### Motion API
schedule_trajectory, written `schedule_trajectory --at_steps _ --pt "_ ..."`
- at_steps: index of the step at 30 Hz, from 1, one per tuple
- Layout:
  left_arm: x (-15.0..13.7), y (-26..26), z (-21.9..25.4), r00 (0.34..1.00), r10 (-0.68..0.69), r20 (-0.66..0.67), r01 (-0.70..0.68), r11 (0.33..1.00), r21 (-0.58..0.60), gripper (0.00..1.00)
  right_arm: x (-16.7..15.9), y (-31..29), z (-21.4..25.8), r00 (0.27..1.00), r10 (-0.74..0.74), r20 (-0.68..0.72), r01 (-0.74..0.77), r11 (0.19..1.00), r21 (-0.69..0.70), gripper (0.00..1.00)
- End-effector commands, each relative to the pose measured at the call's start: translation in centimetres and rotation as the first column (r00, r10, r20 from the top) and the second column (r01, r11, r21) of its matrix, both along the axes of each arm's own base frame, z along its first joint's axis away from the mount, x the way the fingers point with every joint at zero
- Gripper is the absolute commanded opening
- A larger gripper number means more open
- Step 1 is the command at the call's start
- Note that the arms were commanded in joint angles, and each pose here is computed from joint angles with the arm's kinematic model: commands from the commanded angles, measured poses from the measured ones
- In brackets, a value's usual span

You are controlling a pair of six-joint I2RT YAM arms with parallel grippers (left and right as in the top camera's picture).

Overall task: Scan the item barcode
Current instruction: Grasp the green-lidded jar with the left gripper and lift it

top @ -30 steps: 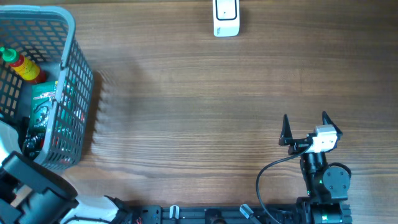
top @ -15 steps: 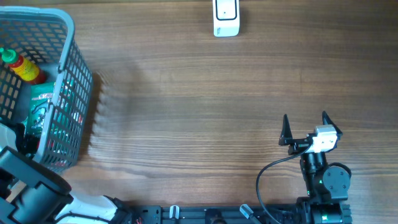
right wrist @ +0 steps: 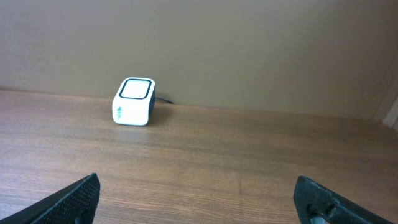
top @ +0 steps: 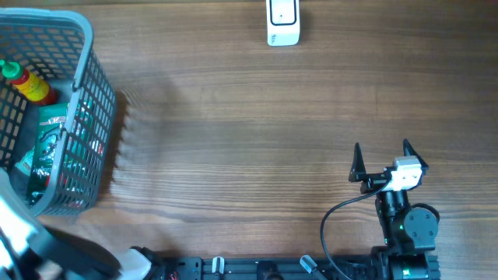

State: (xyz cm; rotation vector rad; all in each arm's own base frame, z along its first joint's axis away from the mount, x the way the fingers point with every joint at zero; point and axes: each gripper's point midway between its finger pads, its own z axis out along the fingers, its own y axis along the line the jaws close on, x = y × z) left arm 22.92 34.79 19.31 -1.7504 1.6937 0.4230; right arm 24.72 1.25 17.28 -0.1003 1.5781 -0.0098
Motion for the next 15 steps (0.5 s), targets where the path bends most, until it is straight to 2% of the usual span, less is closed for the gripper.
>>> schedule_trajectory --at_steps 1,4,6,7,9,11,15 --pt "1.6 -3.2 11.0 0.939 -0.123 0.321 0.087 0.988 0.126 0.57 0.0 0.2 0.2 1.0 0.01 0.009 -0.01 1.0 -0.007 1.0" --pt "2.8 -7.4 16.1 0.814 -0.237 0.531 0.188 0.971 0.146 0.57 0.0 0.2 0.2 1.0 0.01 0.01 -0.01 1.0 -0.007 1.0" --pt "3.8 -11.0 19.2 0.692 -0.328 0.644 0.297 0.941 0.16 0.57 0.0 0.2 0.2 1.0 0.01 0.01 -0.01 1.0 -0.007 1.0" --pt "4.4 -13.4 20.8 0.611 -0.384 0.693 0.376 0.91 0.173 0.57 0.0 0.2 0.2 1.0 0.01 0.01 -0.01 1.0 -0.007 1.0" --pt "5.3 -17.5 22.5 0.495 -0.463 0.735 0.502 0.843 0.193 0.56 0.0 0.2 0.2 1.0 0.01 0.01 -0.01 1.0 -0.007 1.0" --pt "6.0 -21.0 23.1 0.42 -0.515 0.747 0.599 0.776 0.199 0.56 0.0 0.2 0.2 1.0 0.01 0.009 -0.01 1.0 -0.007 1.0" --pt "7.4 -28.9 21.2 0.333 -0.61 0.719 0.789 0.597 0.141 0.56 0.0 0.2 0.2 1.0 0.01 0.009 -0.01 1.0 -0.007 1.0"
